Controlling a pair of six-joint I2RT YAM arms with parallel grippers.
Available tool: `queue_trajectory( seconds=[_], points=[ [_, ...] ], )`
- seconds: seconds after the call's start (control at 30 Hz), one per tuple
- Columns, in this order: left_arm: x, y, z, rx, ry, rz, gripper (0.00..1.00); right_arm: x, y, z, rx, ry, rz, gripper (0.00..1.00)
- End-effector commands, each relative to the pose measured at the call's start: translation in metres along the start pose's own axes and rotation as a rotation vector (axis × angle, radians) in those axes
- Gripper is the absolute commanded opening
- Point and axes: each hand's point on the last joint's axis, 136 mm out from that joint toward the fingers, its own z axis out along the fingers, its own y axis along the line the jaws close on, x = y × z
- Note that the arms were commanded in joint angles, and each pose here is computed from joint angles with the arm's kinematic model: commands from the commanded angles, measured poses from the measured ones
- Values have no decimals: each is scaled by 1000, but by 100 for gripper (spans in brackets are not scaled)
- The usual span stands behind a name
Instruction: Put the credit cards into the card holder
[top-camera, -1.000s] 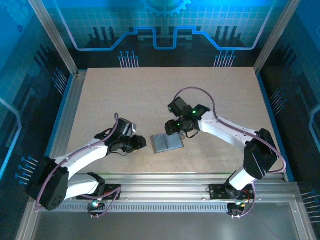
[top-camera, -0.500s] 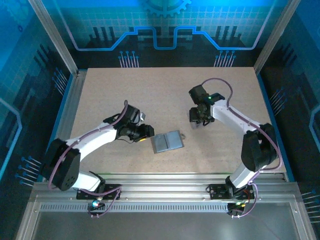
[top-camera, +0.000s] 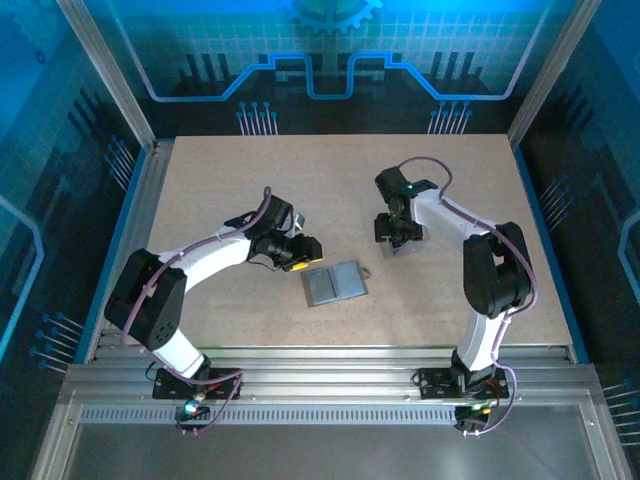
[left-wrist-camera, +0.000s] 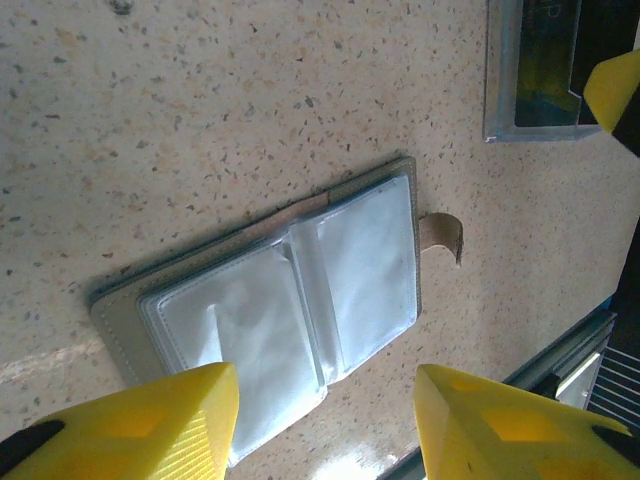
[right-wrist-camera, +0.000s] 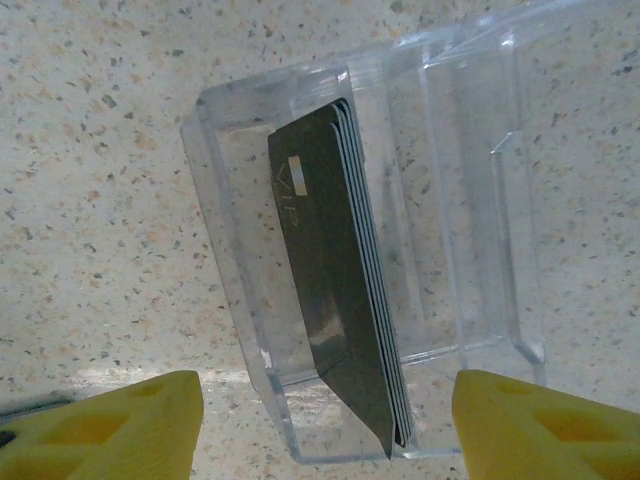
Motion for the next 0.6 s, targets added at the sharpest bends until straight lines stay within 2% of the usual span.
queue_trajectory(
  seconds=[0.0, 0.3, 0.57],
  points=[
    [-6, -12, -2, 37, 8, -15, 51, -5, 2, 1, -27, 8, -7, 68],
    [-6, -6, 4, 27, 14, -28, 51, 3, 20, 12, -109, 62, -33, 64],
    [-6, -2, 10, 20, 25, -36, 51, 10, 41, 17, -151, 78, -100, 55]
  ],
)
